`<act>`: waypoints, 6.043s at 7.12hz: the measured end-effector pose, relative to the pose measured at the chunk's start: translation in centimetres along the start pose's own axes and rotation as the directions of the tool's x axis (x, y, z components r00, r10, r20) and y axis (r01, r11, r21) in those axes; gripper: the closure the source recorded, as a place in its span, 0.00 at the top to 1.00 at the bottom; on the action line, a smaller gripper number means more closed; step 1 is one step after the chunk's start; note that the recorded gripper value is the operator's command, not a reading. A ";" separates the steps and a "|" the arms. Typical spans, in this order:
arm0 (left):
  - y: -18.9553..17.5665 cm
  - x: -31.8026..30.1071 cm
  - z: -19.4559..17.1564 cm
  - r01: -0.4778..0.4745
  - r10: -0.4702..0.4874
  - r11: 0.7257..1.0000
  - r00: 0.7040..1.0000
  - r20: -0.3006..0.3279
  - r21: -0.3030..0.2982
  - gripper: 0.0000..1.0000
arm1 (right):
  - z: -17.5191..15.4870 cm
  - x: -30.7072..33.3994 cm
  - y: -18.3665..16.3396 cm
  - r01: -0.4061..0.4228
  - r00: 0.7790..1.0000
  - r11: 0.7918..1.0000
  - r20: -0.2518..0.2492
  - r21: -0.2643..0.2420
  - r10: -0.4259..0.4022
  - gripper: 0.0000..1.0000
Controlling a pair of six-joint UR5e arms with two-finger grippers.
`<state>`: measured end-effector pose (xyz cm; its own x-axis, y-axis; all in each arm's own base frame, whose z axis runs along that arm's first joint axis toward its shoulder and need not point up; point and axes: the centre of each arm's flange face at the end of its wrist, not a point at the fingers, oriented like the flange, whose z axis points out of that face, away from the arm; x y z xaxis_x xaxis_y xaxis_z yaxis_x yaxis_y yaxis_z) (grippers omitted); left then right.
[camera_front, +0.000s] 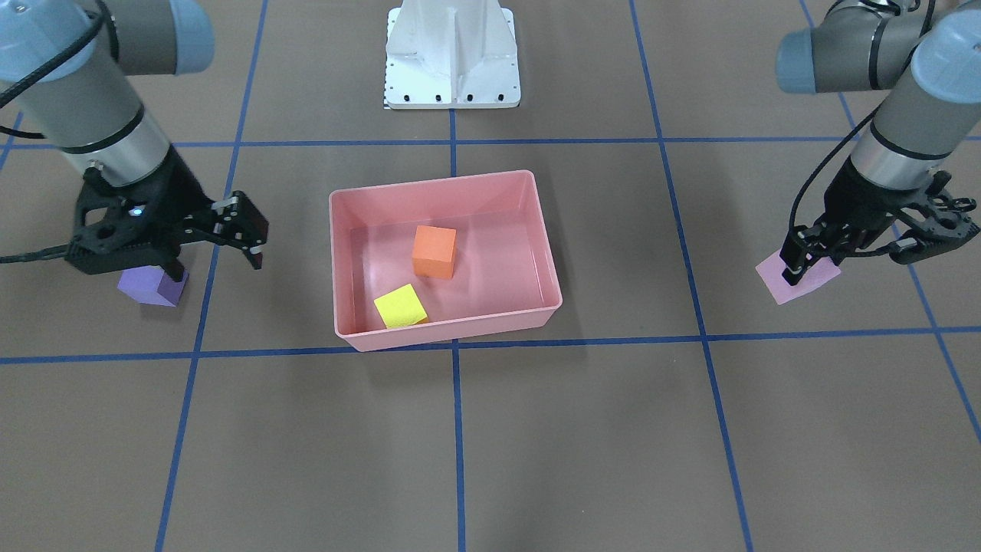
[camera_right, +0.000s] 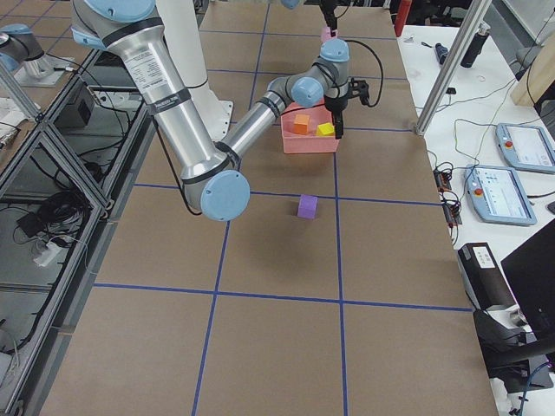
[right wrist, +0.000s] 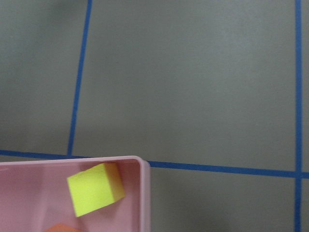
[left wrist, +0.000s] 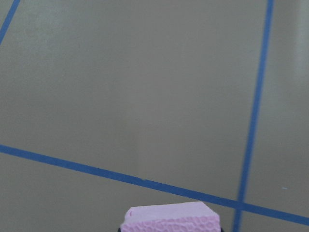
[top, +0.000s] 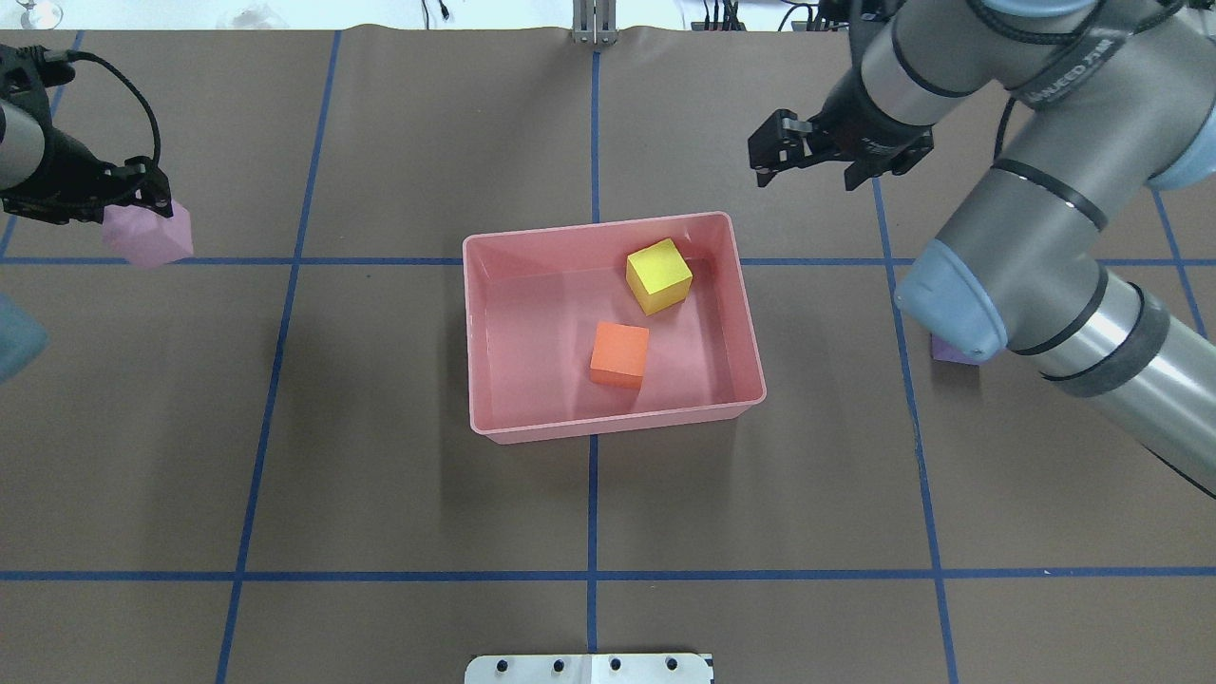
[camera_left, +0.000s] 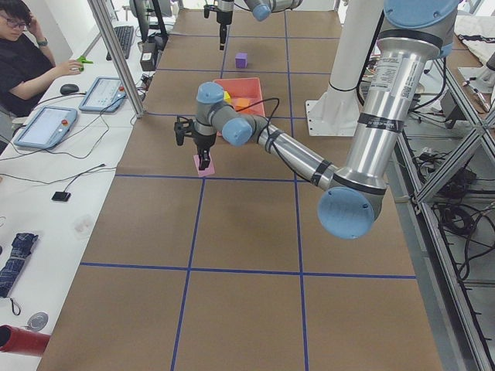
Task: Place blocks into pink bin with both arms
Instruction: 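Drop the lavender cube in the bin while the right gripper nears the purple cube, then place the purple cube in the bin while the left arm withdraws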
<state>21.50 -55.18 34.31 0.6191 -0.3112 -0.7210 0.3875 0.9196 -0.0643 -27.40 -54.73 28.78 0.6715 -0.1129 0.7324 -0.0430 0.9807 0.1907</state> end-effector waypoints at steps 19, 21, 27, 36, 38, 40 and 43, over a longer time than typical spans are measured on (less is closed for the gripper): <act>20.2 30.1 0.8 0.200 -0.200 0.980 0.972 -0.126 -0.015 0.99 | 15.3 13.3 7.7 -0.139 0.985 0.935 -0.142 -0.327 0.097 0.32; 20.2 30.1 0.8 0.200 -0.200 0.980 0.972 -0.125 -0.015 0.99 | 15.6 13.0 7.5 -0.149 0.983 0.935 -0.154 -0.323 0.104 0.00; 19.0 25.7 -0.6 0.046 -0.043 0.999 0.990 -0.135 0.023 0.99 | -0.9 12.4 -1.5 -0.208 0.967 0.961 0.106 -0.184 0.230 0.00; 9.8 3.3 -0.8 -0.261 0.258 0.963 0.965 0.056 0.060 0.99 | 1.9 -22.9 5.6 -0.227 0.964 0.951 0.089 -0.210 0.250 0.00; 9.7 2.2 -0.7 -0.259 0.255 0.964 0.965 0.062 0.060 0.99 | 4.8 -26.4 6.9 -0.228 0.959 0.954 0.126 -0.194 0.255 0.37; 9.6 2.0 -0.5 -0.257 0.253 0.965 0.965 0.065 0.059 0.99 | 5.7 -27.6 7.4 -0.229 0.954 0.953 0.150 -0.197 0.260 1.00; 9.6 0.1 0.6 -0.248 0.243 0.968 0.965 0.100 0.046 0.99 | 4.7 -28.2 7.6 -0.240 0.945 0.951 0.177 -0.197 0.275 1.00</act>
<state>25.73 -46.54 34.02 0.7598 -0.1013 -0.6422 0.2530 0.9560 0.1485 -50.13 -44.84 12.68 0.4921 0.1345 0.8601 -0.0561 0.9908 -0.1229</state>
